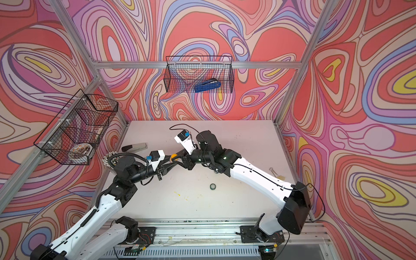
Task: Close the paint jar lid
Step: Screw the lid onto the paint jar.
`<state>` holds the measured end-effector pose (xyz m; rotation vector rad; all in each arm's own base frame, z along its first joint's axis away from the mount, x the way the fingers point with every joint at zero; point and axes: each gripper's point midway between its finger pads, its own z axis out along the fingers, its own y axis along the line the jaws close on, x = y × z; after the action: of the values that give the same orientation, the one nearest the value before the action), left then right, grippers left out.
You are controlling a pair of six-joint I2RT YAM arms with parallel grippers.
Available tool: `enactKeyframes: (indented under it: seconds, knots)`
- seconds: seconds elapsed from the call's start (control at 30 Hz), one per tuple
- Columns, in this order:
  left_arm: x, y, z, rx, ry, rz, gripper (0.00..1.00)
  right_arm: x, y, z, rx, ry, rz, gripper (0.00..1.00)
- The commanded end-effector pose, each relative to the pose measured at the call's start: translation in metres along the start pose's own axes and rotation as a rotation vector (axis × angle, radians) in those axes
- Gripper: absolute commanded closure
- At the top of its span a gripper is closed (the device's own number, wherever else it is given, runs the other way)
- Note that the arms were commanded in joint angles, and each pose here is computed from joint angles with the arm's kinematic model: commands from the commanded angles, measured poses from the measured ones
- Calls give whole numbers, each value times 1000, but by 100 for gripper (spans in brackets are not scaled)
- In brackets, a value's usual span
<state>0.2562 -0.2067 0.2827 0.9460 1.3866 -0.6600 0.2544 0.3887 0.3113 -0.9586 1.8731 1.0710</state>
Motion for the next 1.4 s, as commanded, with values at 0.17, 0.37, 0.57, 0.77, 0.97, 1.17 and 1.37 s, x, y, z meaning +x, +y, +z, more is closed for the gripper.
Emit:
enactKeyframes:
  seconds: [0.17, 0.37, 0.57, 0.77, 0.97, 1.17, 1.37]
  knots:
    - [-50, 39, 14, -216, -101, 243, 78, 6, -26, 25, 153, -30, 213, 71]
    - [-58, 46, 31, -367, -95, 405, 77, 7, -37, 44, 241, -72, 327, 72]
    - [-74, 61, 32, -559, -168, 480, 77, -1, -39, 62, 227, -148, 447, 73]
    - [-76, 65, 37, -576, -199, 442, 76, -14, -40, 65, 238, -192, 447, 73]
    - [-66, 64, 41, -556, -182, 410, 70, -16, -40, 62, 248, -205, 432, 74]
    - [-60, 64, 36, -569, -192, 356, 43, -17, -40, 57, 257, -211, 418, 74]
    - [-40, 58, 33, -538, -127, 310, 0, -24, -45, 41, 311, -224, 369, 74]
